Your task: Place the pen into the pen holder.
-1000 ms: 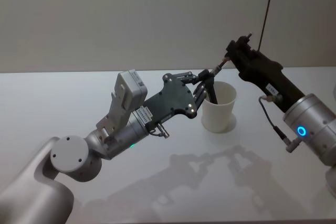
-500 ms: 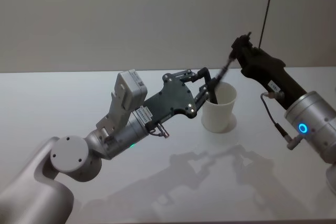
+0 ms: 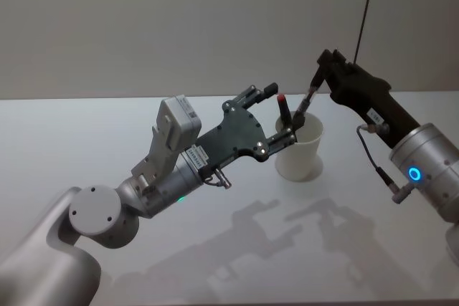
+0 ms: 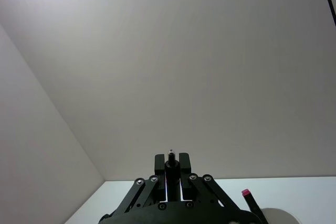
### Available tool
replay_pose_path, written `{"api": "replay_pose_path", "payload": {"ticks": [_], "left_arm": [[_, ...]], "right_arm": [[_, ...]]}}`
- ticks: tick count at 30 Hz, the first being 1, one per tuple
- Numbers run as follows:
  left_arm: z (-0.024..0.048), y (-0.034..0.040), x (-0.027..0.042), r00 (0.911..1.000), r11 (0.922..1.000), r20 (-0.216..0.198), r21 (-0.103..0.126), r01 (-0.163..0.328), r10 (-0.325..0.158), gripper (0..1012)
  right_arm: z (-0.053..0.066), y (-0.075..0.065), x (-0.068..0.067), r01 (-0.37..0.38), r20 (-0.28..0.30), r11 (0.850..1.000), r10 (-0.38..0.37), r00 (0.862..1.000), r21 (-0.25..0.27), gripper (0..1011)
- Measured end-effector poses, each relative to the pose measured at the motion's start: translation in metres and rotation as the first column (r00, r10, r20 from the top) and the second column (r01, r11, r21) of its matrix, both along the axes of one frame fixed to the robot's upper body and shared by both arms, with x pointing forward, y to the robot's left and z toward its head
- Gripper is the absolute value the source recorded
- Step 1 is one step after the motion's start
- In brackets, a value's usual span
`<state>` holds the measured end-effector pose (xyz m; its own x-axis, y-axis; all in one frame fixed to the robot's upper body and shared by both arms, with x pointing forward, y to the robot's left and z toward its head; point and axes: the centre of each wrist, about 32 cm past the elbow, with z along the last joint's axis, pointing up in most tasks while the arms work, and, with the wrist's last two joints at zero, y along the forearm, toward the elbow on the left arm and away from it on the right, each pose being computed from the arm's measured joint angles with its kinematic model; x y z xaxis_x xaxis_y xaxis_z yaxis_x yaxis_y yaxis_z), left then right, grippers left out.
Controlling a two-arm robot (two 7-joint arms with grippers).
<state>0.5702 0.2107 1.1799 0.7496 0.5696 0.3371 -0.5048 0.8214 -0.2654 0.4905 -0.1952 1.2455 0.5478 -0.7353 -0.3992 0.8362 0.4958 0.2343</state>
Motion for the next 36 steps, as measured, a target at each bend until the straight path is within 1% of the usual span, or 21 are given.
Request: {"api": "replay_pose_path", "payload": {"ticks": [1, 3, 4, 5, 8, 11, 18, 22, 25, 26, 31, 32, 33, 35, 36], "left_arm": [[0.0000, 0.0000, 0.0000, 1.0000, 1.0000, 0.000, 0.000, 0.000, 0.000, 741], [0.0000, 0.0000, 0.0000, 1.0000, 1.0000, 0.000, 0.000, 0.000, 0.000, 796], [0.0000, 0.0000, 0.0000, 1.0000, 1.0000, 0.000, 0.000, 0.000, 0.000, 849], [0.0000, 0.0000, 0.0000, 1.0000, 1.0000, 0.000, 0.000, 0.000, 0.000, 849], [0.0000, 0.0000, 0.0000, 1.0000, 1.0000, 0.000, 0.000, 0.000, 0.000, 948], [0.0000, 0.0000, 0.0000, 1.0000, 1.0000, 0.000, 0.000, 0.000, 0.000, 1004], [0.0000, 0.0000, 0.0000, 1.0000, 1.0000, 0.000, 0.000, 0.000, 0.000, 1004], [0.0000, 0.0000, 0.0000, 1.0000, 1.0000, 0.000, 0.000, 0.000, 0.000, 1004], [0.0000, 0.0000, 0.0000, 1.0000, 1.0000, 0.000, 0.000, 0.000, 0.000, 1004], [0.0000, 0.0000, 0.0000, 1.0000, 1.0000, 0.000, 0.000, 0.000, 0.000, 1004], [0.0000, 0.0000, 0.0000, 1.0000, 1.0000, 0.000, 0.000, 0.000, 0.000, 1004], [0.0000, 0.0000, 0.0000, 1.0000, 1.0000, 0.000, 0.000, 0.000, 0.000, 1004], [0.0000, 0.0000, 0.0000, 1.0000, 1.0000, 0.000, 0.000, 0.000, 0.000, 1004], [0.0000, 0.0000, 0.0000, 1.0000, 1.0000, 0.000, 0.000, 0.000, 0.000, 1004], [0.0000, 0.0000, 0.0000, 1.0000, 1.0000, 0.000, 0.000, 0.000, 0.000, 1004]], "right_arm": [[0.000, 0.000, 0.000, 0.000, 0.001, 1.000, 0.000, 1.000, 0.000, 154], [0.000, 0.000, 0.000, 0.001, 0.002, 1.000, -0.001, 1.000, 0.001, 153], [0.000, 0.000, 0.000, 0.002, 0.003, 1.000, -0.002, 1.000, 0.001, 153], [0.000, 0.000, 0.000, 0.003, 0.004, 1.000, -0.003, 1.000, 0.001, 153], [0.000, 0.000, 0.000, 0.009, 0.008, 1.000, -0.009, 1.000, 0.001, 154], [0.000, -0.001, 0.000, 0.023, 0.017, 1.000, -0.022, 1.000, -0.002, 153], [-0.003, -0.002, 0.001, 0.074, 0.043, 0.997, -0.073, 0.996, -0.022, 154], [-0.006, -0.003, 0.004, 0.118, 0.059, 0.992, -0.116, 0.992, -0.041, 153], [-0.010, -0.005, 0.008, 0.162, 0.073, 0.985, -0.157, 0.985, -0.061, 154], [-0.010, -0.005, 0.008, 0.162, 0.073, 0.985, -0.157, 0.985, -0.061, 153], [-0.021, -0.006, 0.019, 0.233, 0.102, 0.967, -0.223, 0.969, -0.101, 154], [-0.021, -0.006, 0.019, 0.233, 0.102, 0.967, -0.223, 0.969, -0.101, 154], [-0.024, -0.006, 0.022, 0.246, 0.106, 0.963, -0.234, 0.966, -0.109, 154], [-0.027, -0.007, 0.025, 0.256, 0.113, 0.960, -0.244, 0.963, -0.115, 153], [-0.030, -0.006, 0.029, 0.266, 0.118, 0.956, -0.253, 0.960, -0.122, 153]]}}
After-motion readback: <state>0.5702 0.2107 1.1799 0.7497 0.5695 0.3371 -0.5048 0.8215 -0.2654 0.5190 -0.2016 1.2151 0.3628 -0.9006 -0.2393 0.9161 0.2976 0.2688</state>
